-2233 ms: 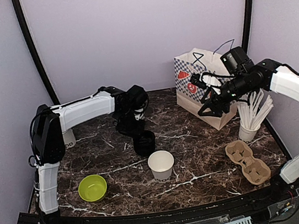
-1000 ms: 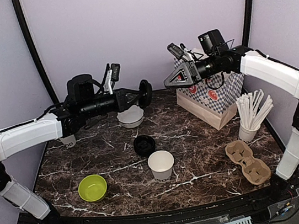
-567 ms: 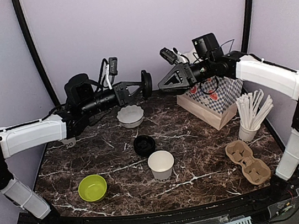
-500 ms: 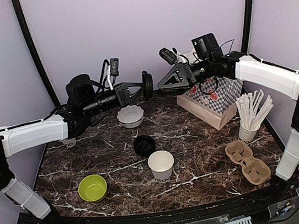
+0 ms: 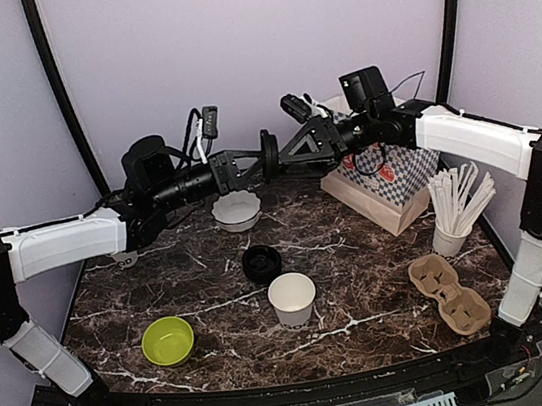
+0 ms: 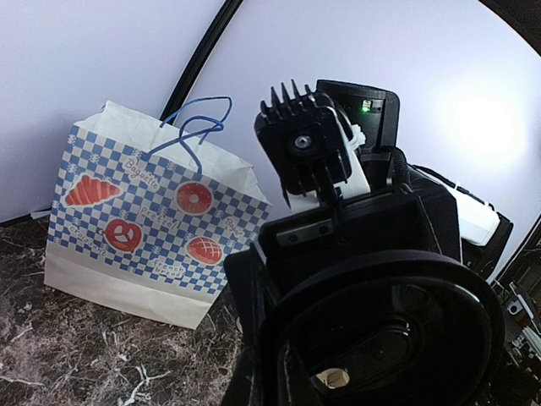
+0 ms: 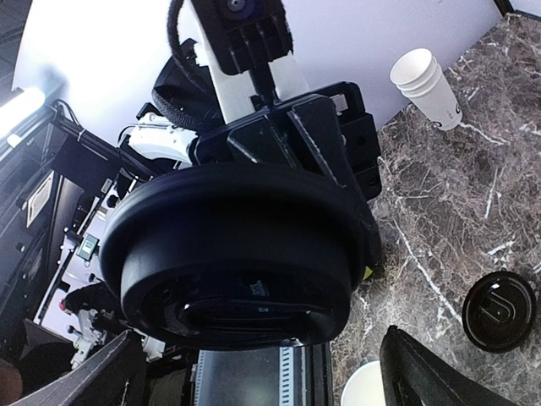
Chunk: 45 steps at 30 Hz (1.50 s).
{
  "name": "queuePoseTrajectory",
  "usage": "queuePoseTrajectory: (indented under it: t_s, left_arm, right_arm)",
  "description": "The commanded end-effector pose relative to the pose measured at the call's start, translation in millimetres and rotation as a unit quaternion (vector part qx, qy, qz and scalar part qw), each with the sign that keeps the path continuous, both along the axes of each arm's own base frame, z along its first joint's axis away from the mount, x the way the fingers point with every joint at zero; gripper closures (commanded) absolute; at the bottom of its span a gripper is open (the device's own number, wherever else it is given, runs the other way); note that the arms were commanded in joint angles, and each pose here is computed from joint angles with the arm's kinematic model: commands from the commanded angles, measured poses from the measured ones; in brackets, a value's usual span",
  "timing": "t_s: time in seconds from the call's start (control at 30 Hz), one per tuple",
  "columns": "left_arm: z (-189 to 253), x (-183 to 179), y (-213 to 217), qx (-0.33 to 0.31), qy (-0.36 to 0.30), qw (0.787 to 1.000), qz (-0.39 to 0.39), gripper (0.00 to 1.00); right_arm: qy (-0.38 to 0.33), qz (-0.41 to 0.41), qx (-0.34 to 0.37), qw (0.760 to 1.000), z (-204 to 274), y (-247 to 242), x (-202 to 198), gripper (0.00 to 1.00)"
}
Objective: Pack the takeout coffee
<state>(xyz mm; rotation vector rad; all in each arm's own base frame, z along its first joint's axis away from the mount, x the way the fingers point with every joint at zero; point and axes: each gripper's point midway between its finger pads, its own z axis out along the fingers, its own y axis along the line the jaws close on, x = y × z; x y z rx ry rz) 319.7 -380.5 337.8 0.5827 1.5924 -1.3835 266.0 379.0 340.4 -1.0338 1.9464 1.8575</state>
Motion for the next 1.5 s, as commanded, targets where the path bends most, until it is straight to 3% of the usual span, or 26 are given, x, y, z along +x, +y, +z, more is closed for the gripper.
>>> queuePoseTrajectory:
  t_s: [0.0,0.23,0.57,0.63,0.73,0.83,1.03,1.13,1.23,1.4,1.47]
  left_arm:
    - [14,-6,-6,-0.013,-0.019,1.000,-0.016,0.95]
    - [10,-10,-14,-0.002,-0.024,0.999,-0.027,0.95]
    - [5,-9,-18,0.003,-0.019,0.999,-0.029,0.92]
    - [3,-8,-18,0.007,-0.019,0.999,-0.027,0.87]
    - [0,-8,-16,0.024,-0.019,0.999,-0.019,0.67]
    - [-2,-6,-7,0.055,-0.029,0.998,0.005,0.53]
    - [-22,-11,31,0.162,-0.020,0.984,0.070,0.47]
    - [-58,-17,63,0.262,0.027,0.959,0.107,0.47]
    - [-104,-36,91,0.336,0.084,0.931,0.112,0.53]
    - [-157,-83,95,0.341,0.144,0.926,0.071,0.72]
    - [-175,-105,91,0.357,0.139,0.923,0.047,0.74]
  right_arm:
    - [-0.015,0.013,0.023,1.000,17,5,-2,0.01]
    - [-0.008,0.013,0.027,1.000,19,6,0,0.05]
    - [-0.004,0.010,0.030,1.000,18,6,3,0.24]
    - [-0.009,0.001,0.027,1.000,16,5,6,0.26]
    - [-0.036,-0.019,0.011,0.999,9,2,12,0.27]
    - [-0.086,-0.046,-0.027,0.995,0,-6,14,0.29]
    - [-0.196,-0.076,-0.092,0.973,-14,-26,14,0.30]
    - [-0.251,-0.064,-0.128,0.957,-25,-36,7,0.30]
    - [-0.308,-0.051,-0.169,0.935,-36,-43,1,0.29]
    - [-0.382,-0.014,-0.217,0.898,-52,-46,-12,0.29]
    - [-0.390,0.006,-0.223,0.893,-54,-46,-21,0.29]
